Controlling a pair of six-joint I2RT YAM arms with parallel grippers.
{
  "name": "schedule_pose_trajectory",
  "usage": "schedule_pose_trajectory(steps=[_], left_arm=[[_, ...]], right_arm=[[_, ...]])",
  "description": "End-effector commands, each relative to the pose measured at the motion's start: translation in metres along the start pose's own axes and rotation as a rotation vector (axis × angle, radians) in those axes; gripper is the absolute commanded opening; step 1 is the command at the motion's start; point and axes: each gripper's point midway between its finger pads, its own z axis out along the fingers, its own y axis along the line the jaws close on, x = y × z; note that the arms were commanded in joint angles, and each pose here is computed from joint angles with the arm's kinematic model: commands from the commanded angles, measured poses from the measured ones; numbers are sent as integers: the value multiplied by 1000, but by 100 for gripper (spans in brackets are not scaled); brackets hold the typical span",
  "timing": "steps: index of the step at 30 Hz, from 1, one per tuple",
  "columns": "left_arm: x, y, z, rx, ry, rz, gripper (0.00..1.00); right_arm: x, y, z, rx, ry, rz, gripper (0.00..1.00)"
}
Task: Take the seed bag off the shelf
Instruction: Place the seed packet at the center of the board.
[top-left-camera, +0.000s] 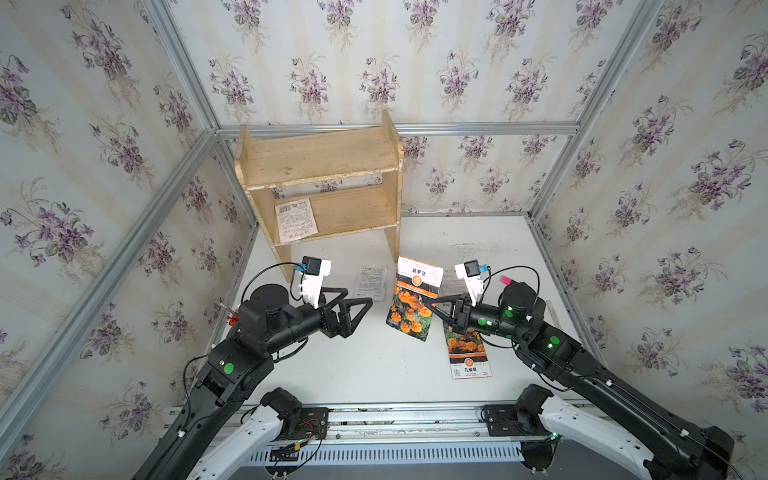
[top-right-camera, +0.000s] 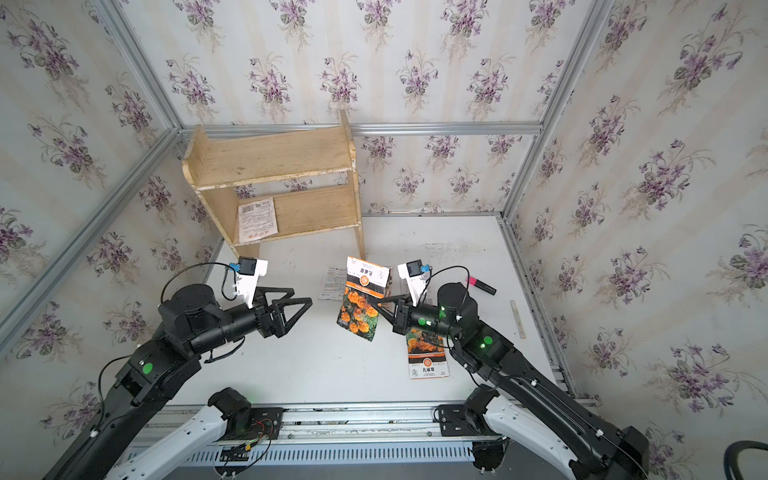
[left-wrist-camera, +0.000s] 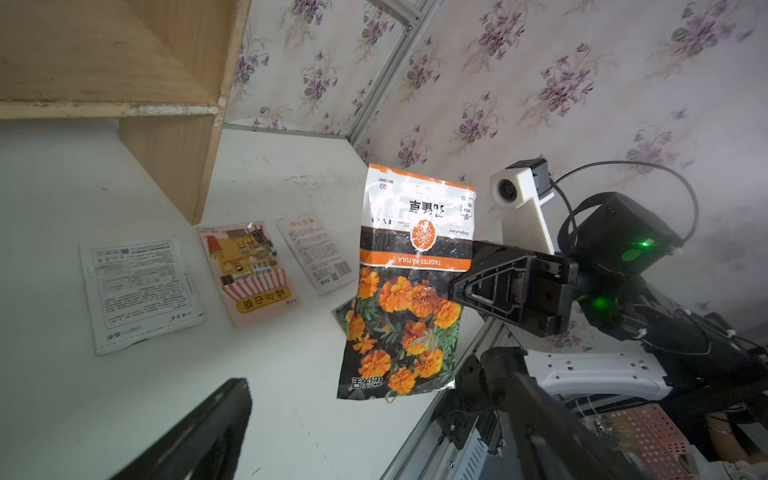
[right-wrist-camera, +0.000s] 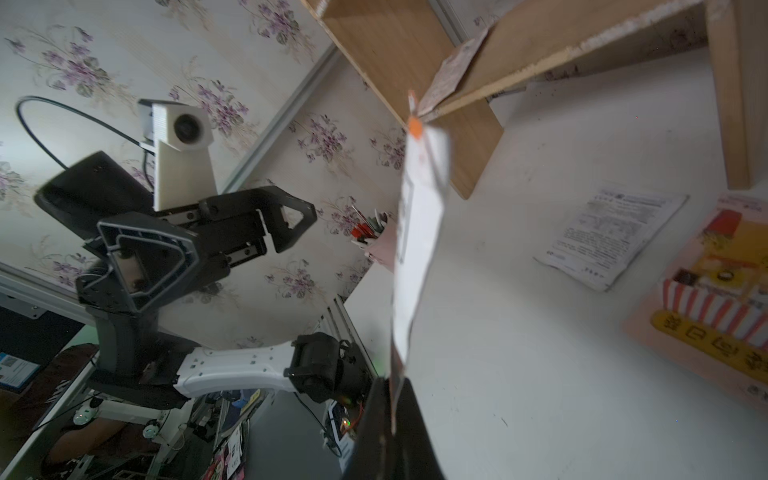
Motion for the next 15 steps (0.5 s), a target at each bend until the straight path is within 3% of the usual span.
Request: schedule_pose_trajectory(steps=[1, 8, 15], left_arm=[[22, 19, -5, -98, 89, 41, 100], [29, 29, -11, -142, 83, 59, 100], [31, 28, -18, -130, 53, 72, 100]], right_arm=[[41, -31, 0, 89, 121, 56, 0], [110, -82, 6, 192, 311, 191, 0], [145, -110, 13, 257, 429, 243, 0]])
